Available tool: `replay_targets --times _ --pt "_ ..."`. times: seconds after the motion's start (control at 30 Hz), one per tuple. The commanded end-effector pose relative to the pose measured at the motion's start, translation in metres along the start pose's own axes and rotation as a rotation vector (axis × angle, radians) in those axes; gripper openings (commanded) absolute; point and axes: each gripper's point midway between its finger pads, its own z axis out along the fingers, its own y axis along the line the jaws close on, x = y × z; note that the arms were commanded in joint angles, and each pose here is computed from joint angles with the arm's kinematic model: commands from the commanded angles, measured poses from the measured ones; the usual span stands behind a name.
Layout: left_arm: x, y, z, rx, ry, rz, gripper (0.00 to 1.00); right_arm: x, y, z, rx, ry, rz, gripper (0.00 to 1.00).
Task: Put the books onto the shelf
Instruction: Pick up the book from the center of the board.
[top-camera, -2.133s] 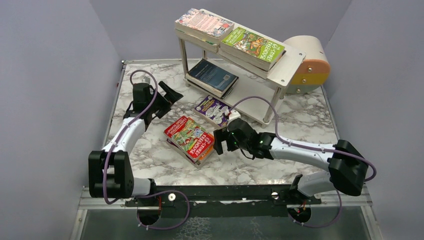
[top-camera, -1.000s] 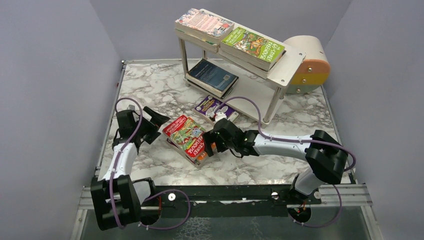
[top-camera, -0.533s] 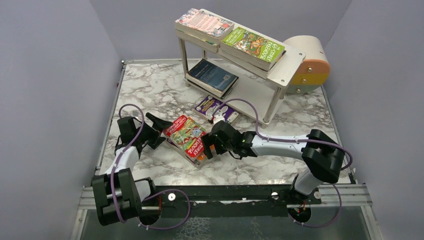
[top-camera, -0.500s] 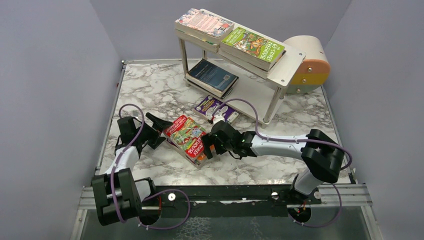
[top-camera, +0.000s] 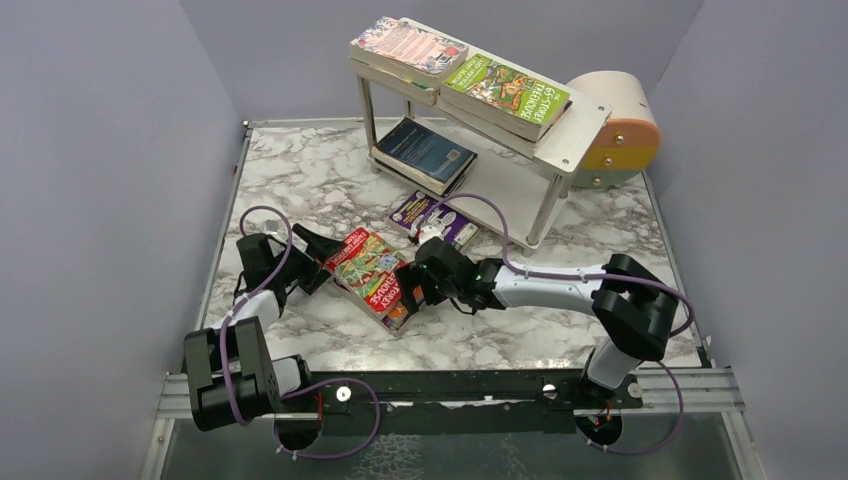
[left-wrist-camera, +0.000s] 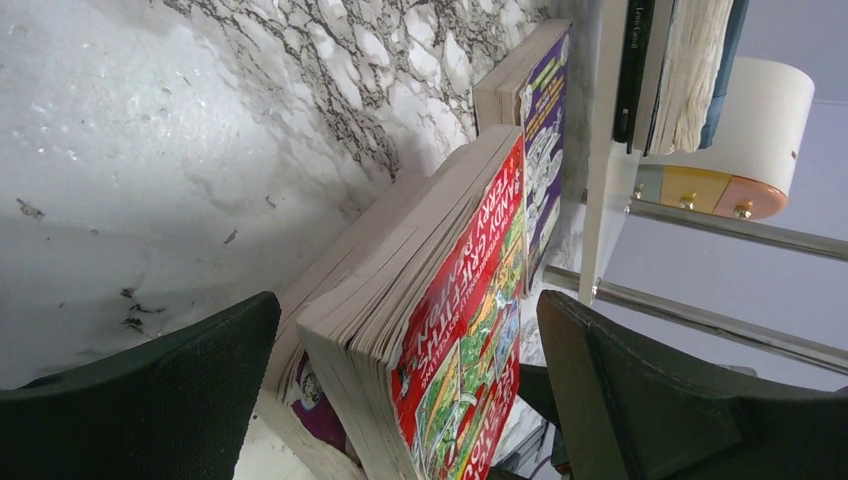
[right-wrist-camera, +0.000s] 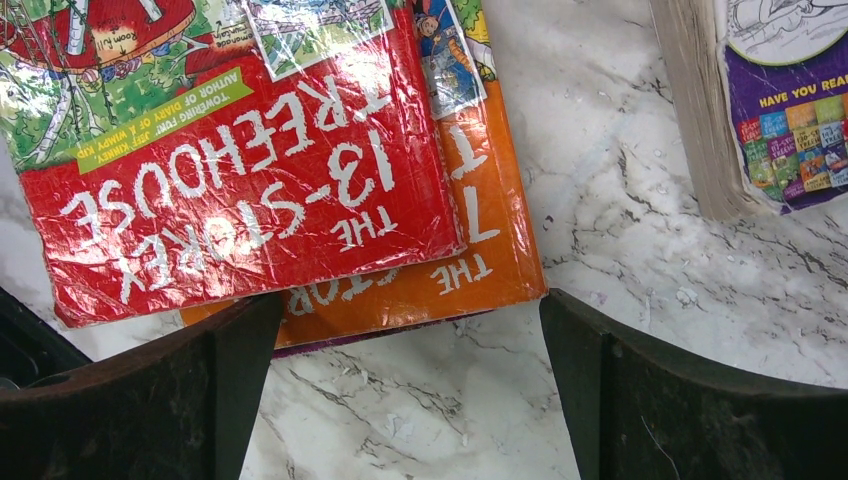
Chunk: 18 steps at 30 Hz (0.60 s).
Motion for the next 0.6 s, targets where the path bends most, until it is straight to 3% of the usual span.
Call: replay_targets --times 0.0,0.17,0.37,0.57 --pt "-0.0069 -0.0108 0.0017 0.067 -0.017 0.037 0.97 -0.0151 0.0113 0.0063 -0.026 -0.038 -0.019 1.00" --pt "-0.0137 -0.0122 0.0030 0.069 -0.048 0.044 0.89 -0.0194 0.0133 0.0094 -0.025 -0.043 -0.023 1.00" --pt "-0.0150 -0.0123 0.0036 0.071 -0.055 0.040 0.62 -0.0200 0.0141 0.0126 -0.023 -0.042 -0.024 1.00" --pt "-0.0141 -0.0097 0.0041 0.069 -0.059 0.037 0.46 -0.0228 0.0164 0.0156 -0.028 -0.046 -0.024 1.00"
